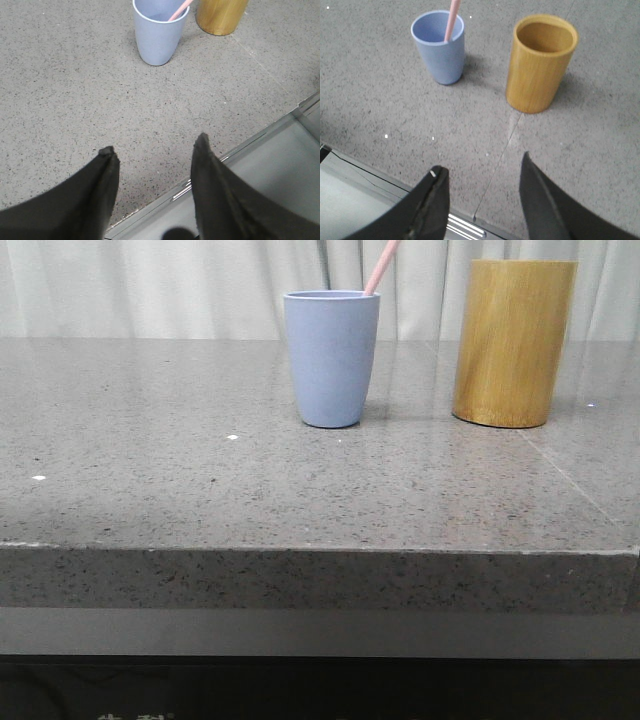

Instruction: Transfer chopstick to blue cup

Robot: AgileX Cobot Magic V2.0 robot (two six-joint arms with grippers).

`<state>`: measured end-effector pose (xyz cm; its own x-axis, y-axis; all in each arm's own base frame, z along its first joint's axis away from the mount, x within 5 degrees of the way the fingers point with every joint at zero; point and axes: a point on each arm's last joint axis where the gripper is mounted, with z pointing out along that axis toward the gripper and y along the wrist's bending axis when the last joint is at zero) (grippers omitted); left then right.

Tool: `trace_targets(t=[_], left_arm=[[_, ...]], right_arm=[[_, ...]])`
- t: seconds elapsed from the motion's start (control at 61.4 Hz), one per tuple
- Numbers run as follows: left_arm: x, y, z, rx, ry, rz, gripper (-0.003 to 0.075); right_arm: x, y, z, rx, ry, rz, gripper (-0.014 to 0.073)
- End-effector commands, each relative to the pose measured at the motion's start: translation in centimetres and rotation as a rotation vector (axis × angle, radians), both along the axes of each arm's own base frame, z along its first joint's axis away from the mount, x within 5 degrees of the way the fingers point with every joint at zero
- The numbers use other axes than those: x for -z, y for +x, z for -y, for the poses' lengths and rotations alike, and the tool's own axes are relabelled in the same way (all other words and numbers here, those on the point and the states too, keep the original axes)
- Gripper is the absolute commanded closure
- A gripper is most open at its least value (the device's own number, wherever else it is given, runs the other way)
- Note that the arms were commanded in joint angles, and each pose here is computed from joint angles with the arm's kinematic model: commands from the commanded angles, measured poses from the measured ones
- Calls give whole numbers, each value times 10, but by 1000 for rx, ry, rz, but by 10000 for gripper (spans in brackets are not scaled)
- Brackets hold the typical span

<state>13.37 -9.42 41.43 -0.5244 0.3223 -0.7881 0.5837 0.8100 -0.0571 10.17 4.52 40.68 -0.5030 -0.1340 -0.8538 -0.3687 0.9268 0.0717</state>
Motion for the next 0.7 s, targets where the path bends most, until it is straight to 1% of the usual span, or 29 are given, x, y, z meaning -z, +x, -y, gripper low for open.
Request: trace_targets(t=[0.0, 0.081, 0.147, 0.212, 0.244, 0.31, 0.375, 0.407, 0.44, 0.489, 0.684], left_arm=[[-15, -1, 2, 4, -73, 77, 387], [-15, -1, 2, 4, -73, 77, 397], [-15, -1, 2, 4, -73, 77, 440], [-15, -1, 2, 4, -73, 77, 503], [-15, -1, 2, 4, -73, 77, 557], [-15, -1, 2, 4, -73, 77, 638], [-15, -1, 2, 4, -73, 77, 714], [-14, -1, 2, 5, -72, 75, 741], [-14, -1, 2, 5, -72, 75, 739], [-14, -1, 2, 5, -72, 75, 739], [-15, -1, 2, 4, -73, 77, 739]], right_arm=[[-2, -10, 6, 10, 43, 115, 235], [7, -17, 9, 13, 38, 126, 236], [10, -20, 10, 13, 37, 126, 270], [12, -20, 11, 13, 35, 122, 347], [12, -20, 11, 13, 35, 122, 400], [12, -20, 11, 13, 36, 123, 501], [11, -20, 11, 13, 38, 127, 601], [11, -20, 11, 13, 39, 130, 636], [11, -20, 11, 13, 39, 131, 671], [10, -20, 11, 14, 40, 135, 658], [11, -20, 11, 13, 39, 132, 662]])
